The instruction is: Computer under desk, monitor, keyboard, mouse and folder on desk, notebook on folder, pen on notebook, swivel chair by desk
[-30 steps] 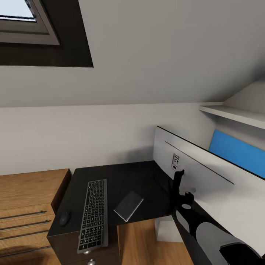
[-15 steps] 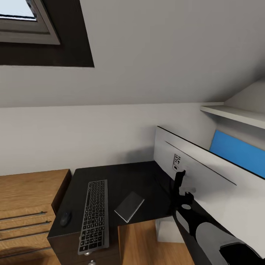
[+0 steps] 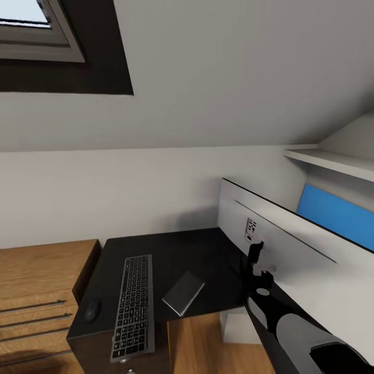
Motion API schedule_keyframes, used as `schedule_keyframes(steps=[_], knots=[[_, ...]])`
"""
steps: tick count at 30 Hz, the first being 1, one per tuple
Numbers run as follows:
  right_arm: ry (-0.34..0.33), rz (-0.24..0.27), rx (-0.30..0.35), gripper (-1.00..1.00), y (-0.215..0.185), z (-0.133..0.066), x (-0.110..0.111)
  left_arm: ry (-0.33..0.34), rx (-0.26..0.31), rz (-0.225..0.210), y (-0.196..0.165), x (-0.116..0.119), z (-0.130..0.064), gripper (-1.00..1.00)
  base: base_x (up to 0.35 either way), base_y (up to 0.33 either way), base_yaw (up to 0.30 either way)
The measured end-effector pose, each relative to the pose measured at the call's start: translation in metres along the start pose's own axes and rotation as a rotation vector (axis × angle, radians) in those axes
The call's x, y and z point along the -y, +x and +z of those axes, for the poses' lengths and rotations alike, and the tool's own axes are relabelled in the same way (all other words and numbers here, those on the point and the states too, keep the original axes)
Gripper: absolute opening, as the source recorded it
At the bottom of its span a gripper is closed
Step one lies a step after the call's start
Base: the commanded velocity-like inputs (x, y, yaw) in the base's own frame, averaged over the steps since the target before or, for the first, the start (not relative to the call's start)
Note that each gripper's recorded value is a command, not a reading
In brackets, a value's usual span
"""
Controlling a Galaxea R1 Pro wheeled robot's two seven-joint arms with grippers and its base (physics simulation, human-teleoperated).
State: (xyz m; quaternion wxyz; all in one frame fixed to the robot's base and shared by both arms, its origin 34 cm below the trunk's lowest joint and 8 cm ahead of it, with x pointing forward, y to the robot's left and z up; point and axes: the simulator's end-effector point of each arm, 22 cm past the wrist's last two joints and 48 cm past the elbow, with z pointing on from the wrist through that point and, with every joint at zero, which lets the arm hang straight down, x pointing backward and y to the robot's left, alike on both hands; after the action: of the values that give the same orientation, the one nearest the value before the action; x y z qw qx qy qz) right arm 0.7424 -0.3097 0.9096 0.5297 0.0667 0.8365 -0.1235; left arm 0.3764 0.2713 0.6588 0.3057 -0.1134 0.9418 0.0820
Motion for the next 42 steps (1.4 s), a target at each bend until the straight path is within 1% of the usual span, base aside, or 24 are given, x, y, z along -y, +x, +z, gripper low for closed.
schedule_keyframes(steps=[17, 25, 42], knots=[[0.001, -0.001, 0.001, 1.00, 0.0000, 0.0005, 0.0008, 0.000, 0.000, 0.001, 0.0002, 0.0001, 0.0001, 1.00, 0.026, 0.015, 0.000], [0.002, -0.002, 0.001, 1.00, -0.0002, 0.0004, 0.0011, 0.000, -0.001, 0.001, 0.0004, 0.0000, 0.0000, 1.00, 0.084, 0.000, 0.000], [0.004, 0.001, 0.003, 1.00, -0.0006, 0.0007, 0.0022, 0.000, -0.001, 0.001, 0.0005, 0.0000, 0.0000, 1.00, 0.006, 0.000, 0.000]])
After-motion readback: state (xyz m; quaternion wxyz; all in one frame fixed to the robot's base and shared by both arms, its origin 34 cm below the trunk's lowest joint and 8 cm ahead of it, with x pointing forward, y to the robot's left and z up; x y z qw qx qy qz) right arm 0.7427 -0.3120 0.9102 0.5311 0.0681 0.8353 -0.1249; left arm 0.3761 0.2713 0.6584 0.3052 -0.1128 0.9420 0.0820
